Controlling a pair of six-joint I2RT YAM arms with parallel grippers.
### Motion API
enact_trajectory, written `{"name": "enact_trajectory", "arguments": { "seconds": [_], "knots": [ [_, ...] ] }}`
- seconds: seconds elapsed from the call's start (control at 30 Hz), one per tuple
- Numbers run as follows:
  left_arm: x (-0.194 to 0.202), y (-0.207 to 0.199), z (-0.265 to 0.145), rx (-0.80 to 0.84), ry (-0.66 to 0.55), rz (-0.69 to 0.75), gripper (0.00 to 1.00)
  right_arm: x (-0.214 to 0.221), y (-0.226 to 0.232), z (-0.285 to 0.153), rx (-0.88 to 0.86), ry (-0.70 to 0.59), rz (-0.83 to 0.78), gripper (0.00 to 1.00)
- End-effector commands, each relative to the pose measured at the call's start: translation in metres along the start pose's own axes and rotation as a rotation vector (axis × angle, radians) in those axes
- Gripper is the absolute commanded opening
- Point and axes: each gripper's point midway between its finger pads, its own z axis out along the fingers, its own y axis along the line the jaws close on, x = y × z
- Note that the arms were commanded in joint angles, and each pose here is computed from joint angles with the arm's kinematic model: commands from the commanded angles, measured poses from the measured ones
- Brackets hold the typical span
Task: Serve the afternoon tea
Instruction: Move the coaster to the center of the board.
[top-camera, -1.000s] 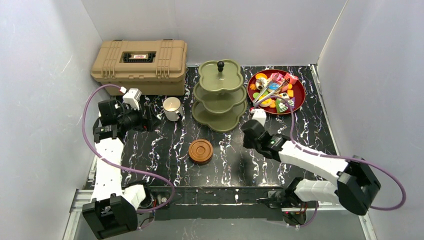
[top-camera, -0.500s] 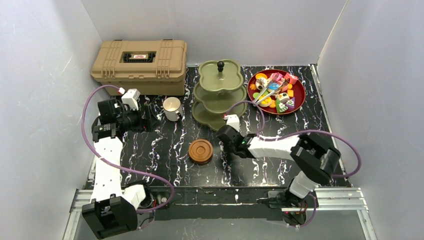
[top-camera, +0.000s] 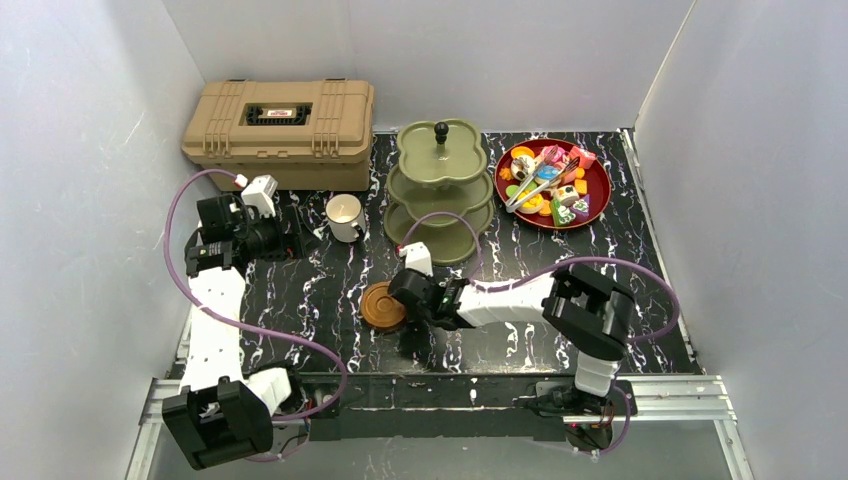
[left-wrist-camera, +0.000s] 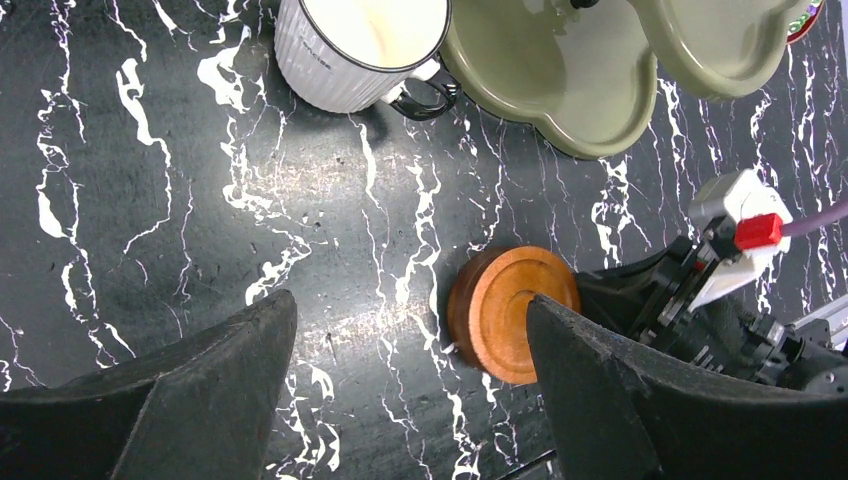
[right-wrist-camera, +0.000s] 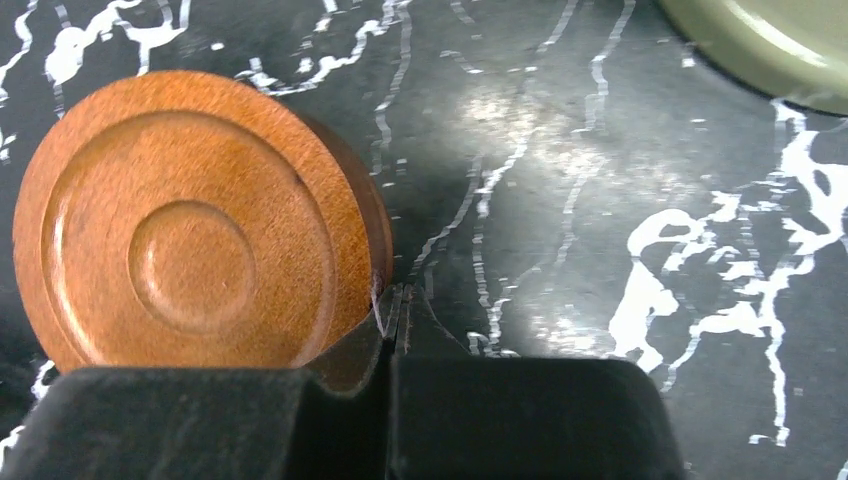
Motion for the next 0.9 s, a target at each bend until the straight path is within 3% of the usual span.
{"name": "enact_trajectory", "arguments": {
  "seconds": [0.0,0.43,0.63,0.73,0.87],
  "knots": [
    [-0.011,-0.002,-0.005,0.0,-0.022,0.005,0.83,-0.01,0.033,0.001,-0.055,-0.009,0.016,0.01],
    [-0.011,0.0,-0.008,-0.012,0.004,0.049,0.85,-0.029,0.125,0.04,-0.181,-0.019,-0.091,0.01],
    [-0.017,0.004,-0.007,-0.032,0.014,0.042,0.85,-0.044,0.139,0.031,-0.203,-0.024,-0.172,0.01],
    [-0.029,0.005,-0.013,-0.063,0.016,0.003,0.84,-0.076,0.128,0.003,-0.157,-0.072,-0.237,0.19],
    [-0.044,-0.009,-0.02,-0.015,-0.009,0.012,0.83,-0.131,0.108,-0.057,-0.137,-0.147,-0.275,0.52]
  ]
}}
